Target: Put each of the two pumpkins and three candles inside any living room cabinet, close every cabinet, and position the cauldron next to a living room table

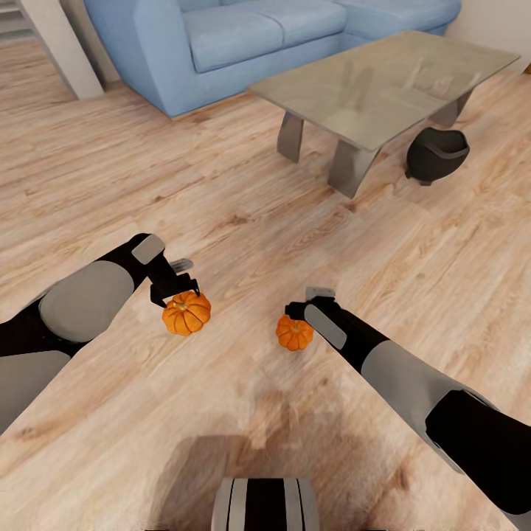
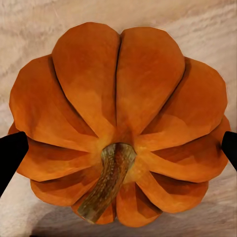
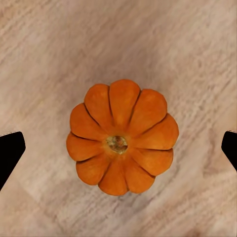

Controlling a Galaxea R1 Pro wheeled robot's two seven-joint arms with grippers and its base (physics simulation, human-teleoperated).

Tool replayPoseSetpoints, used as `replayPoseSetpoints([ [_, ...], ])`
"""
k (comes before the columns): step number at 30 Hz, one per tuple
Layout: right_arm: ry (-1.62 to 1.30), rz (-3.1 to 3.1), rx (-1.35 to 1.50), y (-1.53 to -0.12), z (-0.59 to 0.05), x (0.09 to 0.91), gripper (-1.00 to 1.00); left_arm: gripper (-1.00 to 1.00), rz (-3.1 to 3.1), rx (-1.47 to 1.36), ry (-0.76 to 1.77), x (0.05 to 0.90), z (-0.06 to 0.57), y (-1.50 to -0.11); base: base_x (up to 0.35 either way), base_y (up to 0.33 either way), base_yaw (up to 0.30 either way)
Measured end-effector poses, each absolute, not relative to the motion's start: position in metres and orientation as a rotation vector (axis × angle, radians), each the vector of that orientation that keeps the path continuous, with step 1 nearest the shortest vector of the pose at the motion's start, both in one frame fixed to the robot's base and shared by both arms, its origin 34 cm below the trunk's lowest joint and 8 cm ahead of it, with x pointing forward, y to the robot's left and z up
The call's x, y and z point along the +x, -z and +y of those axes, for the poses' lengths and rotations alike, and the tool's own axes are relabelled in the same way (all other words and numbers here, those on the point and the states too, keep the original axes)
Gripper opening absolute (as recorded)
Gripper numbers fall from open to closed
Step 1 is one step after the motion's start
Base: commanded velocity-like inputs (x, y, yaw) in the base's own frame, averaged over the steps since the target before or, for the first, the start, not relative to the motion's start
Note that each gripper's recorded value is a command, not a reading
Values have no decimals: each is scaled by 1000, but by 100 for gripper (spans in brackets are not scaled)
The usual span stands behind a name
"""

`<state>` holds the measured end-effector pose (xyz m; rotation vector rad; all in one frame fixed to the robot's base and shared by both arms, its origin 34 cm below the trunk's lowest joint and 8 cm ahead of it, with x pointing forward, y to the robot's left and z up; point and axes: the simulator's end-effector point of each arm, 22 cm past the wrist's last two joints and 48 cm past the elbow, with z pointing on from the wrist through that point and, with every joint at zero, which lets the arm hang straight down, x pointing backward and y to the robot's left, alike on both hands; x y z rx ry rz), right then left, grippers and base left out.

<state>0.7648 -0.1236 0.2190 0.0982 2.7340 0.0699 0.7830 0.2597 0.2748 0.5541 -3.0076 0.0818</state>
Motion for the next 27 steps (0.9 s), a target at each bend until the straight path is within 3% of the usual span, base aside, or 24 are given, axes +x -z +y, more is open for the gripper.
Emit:
replayPoseSetpoints([
  [27, -83, 2676, 98, -226, -105, 780, 100, -100, -2964, 550, -67, 772, 261, -242, 0, 0, 0],
])
